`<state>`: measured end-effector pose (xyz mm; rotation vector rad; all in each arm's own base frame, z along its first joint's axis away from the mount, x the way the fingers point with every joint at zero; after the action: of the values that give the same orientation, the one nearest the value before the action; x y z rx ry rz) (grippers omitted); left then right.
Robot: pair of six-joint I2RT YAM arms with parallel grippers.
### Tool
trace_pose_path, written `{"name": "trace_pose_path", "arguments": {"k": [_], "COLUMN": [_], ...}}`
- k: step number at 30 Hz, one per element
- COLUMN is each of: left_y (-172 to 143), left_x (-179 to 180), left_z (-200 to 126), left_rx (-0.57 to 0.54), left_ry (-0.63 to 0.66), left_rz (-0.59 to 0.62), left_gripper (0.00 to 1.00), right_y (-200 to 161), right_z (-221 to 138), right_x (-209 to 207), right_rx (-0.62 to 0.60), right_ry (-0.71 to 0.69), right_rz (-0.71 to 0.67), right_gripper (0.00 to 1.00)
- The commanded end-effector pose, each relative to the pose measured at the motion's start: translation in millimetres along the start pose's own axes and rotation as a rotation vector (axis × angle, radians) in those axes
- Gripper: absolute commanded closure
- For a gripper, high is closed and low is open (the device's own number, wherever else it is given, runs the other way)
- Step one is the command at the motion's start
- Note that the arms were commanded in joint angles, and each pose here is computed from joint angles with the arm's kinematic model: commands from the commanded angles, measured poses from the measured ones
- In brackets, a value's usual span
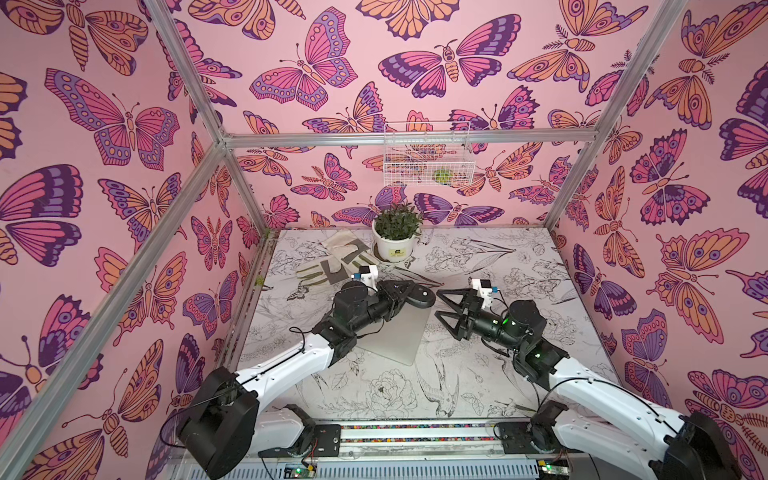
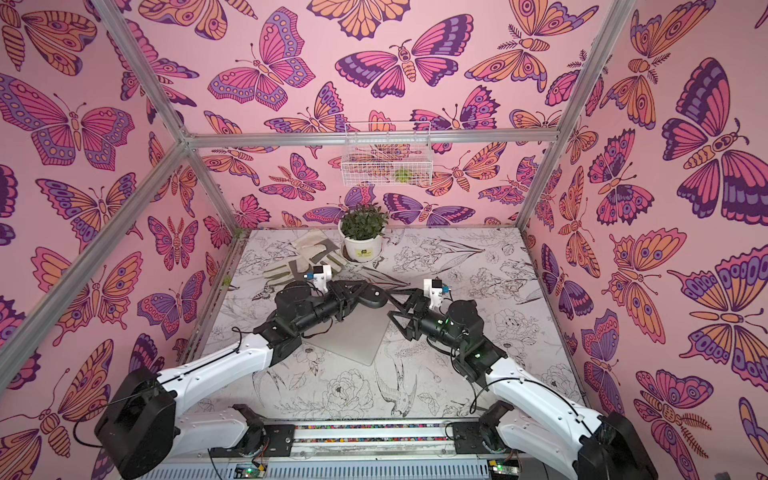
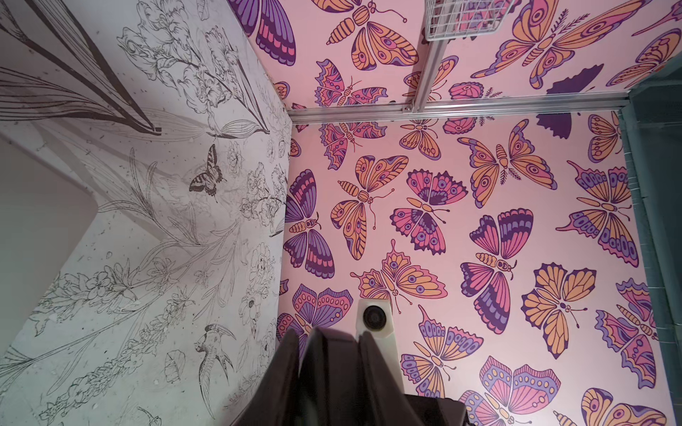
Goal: Insert the wireless mouse receiver into the laptop
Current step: Pick up the mouse from the center of the board.
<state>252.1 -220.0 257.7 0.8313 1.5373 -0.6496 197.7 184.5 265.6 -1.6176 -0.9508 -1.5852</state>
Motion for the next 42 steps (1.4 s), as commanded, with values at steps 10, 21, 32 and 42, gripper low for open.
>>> {"name": "trace_pose_path", "arguments": {"k": [10, 21, 32, 42], "left_y": [-6, -17, -18, -20], "left_x": [-4, -2, -1, -4], "left_z": [14, 25, 21, 21], "left_rx": [0.013, 0.051, 0.027, 0.045], "left_ry": [-0.04, -0.049, -0.042, -0.051], "left_rz": [-0.034, -0.075, -0.072, -0.057], "left_gripper": [1.0, 1.0, 1.0, 1.0], "right_y": [0, 7, 6, 7], "right_z": [19, 29, 20, 18], "right_x": [4, -2, 1, 2], "right_rx": [0.041, 0.015, -0.023, -0.038], "right_ry": [0.065, 0.057, 0.019, 0.006], "right_rz": [-0.039, -0.048, -0.085, -0.096], "right_gripper": [0.24, 0.34, 0.51, 0.67]}}
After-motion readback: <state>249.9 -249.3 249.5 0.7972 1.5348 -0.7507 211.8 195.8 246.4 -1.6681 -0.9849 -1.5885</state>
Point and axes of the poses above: each gripper's point midway between its finger pads, its own z axis out along the fingers, its own x axis along the line the jaws close on, y = z × x, the point moved 9 cm from there along -z, back along the fingers, and after that the axes turned 1 degree about -z, right-handed, at the moved point
